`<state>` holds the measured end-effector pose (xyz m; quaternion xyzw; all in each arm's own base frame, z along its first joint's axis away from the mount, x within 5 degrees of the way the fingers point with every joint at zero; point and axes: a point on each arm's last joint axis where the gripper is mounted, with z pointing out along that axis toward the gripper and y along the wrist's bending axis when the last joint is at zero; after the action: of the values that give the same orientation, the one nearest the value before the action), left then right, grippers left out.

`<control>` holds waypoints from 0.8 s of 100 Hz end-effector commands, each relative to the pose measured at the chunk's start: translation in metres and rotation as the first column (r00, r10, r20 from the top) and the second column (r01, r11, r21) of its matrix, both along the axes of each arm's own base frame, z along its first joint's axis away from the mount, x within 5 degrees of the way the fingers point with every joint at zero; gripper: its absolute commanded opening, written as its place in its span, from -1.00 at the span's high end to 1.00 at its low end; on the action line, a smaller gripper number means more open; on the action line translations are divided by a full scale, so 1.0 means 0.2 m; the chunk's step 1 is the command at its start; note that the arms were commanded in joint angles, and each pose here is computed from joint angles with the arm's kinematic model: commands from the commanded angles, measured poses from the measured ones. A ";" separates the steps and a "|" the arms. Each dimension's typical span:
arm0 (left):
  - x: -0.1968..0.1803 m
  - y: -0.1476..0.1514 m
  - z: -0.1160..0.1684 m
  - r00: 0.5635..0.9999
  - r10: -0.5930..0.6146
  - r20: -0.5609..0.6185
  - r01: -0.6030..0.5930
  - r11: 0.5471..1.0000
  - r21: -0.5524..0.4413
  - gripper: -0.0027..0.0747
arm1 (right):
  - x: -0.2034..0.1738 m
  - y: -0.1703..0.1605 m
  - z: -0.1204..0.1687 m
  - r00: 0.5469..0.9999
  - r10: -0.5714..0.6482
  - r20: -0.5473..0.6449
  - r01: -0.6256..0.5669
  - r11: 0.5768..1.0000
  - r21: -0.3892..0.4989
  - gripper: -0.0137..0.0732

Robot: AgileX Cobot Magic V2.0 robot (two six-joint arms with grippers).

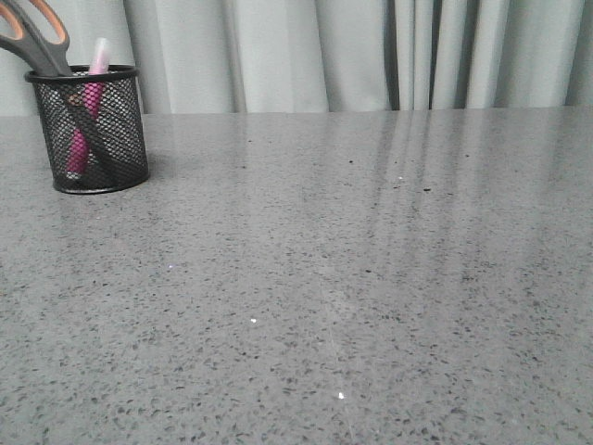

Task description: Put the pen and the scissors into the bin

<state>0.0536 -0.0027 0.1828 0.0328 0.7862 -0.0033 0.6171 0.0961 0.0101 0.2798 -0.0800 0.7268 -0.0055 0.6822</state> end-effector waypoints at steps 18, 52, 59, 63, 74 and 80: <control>0.00 0.00 -0.04 0.999 0.006 0.047 -0.005 1.000 -0.017 0.98 | -0.03 -0.01 -0.16 1.000 -0.011 0.028 0.014 0.993 -0.115 0.80; 0.00 0.00 -0.04 0.999 0.006 0.047 -0.005 1.000 -0.017 0.98 | -0.17 -0.06 -0.41 0.989 -0.141 0.038 0.143 0.989 -0.047 0.80; 0.00 0.00 -0.04 0.999 0.006 0.047 -0.005 1.000 -0.017 0.98 | -0.20 -0.06 -0.44 0.989 -0.148 -0.016 0.148 0.988 -0.037 0.80; 0.00 0.00 -0.04 0.999 0.006 0.047 -0.005 1.000 -0.017 0.98 | -0.21 -0.06 -0.46 0.987 -0.154 -0.047 0.152 0.988 -0.038 0.80; 0.00 0.00 -0.04 0.999 0.006 0.045 -0.005 1.000 -0.017 0.98 | -0.21 -0.06 -0.50 0.978 -0.157 -0.139 0.153 0.987 -0.044 0.80; 0.00 0.00 -0.04 0.999 0.006 0.045 -0.005 1.000 -0.017 0.98 | -0.21 -0.06 -0.51 0.977 -0.157 -0.141 0.152 0.987 -0.044 0.80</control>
<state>0.0536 -0.0027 0.1828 0.0328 0.7864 -0.0033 0.6168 0.0535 -0.0026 0.1803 -0.0347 0.7871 -0.0602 0.6129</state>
